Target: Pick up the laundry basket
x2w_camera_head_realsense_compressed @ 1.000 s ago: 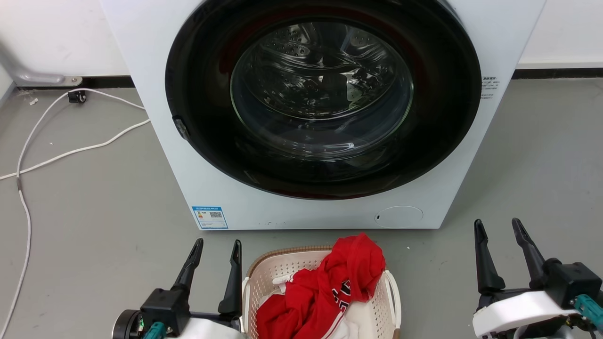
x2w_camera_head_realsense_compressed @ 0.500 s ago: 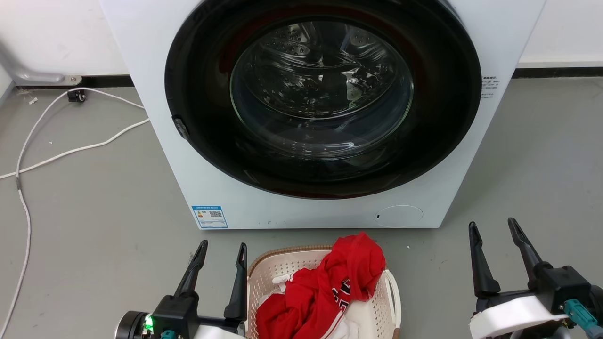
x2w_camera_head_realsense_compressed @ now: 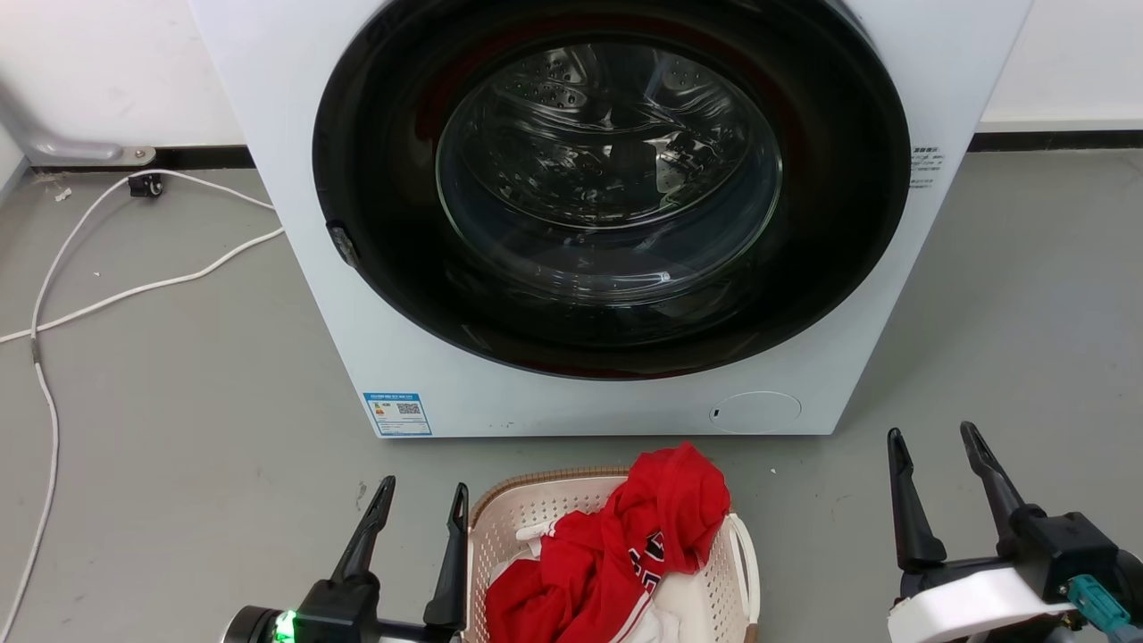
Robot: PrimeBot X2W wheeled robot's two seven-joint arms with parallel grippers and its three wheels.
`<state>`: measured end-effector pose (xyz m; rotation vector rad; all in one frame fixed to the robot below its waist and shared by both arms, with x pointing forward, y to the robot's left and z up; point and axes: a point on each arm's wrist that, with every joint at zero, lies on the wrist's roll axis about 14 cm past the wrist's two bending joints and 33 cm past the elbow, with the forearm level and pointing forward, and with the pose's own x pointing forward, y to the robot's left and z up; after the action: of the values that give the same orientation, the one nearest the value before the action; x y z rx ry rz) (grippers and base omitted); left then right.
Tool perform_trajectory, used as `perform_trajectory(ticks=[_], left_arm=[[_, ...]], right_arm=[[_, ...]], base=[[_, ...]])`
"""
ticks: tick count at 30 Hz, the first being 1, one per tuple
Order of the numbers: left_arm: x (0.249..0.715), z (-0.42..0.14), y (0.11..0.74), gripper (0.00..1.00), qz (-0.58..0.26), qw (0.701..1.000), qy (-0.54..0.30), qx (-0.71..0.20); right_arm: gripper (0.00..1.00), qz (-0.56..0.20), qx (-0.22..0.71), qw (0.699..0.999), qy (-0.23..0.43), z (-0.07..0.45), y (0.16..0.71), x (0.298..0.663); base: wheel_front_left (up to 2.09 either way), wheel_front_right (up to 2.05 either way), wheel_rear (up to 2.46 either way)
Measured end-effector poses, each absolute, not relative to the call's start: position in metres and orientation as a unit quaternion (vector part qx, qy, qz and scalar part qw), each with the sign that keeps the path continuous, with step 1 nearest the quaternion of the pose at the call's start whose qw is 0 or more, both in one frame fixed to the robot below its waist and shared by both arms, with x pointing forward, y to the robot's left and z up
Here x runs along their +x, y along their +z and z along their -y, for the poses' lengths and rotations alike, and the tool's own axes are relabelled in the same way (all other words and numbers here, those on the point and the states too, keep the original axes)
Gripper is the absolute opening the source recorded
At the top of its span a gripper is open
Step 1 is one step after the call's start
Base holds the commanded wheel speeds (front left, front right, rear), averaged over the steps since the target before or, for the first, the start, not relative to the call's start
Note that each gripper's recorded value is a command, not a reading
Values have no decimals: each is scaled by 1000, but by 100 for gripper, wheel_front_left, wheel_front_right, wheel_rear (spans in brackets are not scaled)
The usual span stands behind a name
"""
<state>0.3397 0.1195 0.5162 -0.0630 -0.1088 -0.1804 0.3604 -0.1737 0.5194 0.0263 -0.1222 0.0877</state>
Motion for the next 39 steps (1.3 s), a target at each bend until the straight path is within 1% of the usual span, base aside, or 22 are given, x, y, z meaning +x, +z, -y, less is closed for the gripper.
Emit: perform_trajectory(ticks=[39], left_arm=[[342,-124,499,100,26,995,-79,-49]], right_arm=[[100,52,12,998,43,174,513,360]], base=[[0,0,0]])
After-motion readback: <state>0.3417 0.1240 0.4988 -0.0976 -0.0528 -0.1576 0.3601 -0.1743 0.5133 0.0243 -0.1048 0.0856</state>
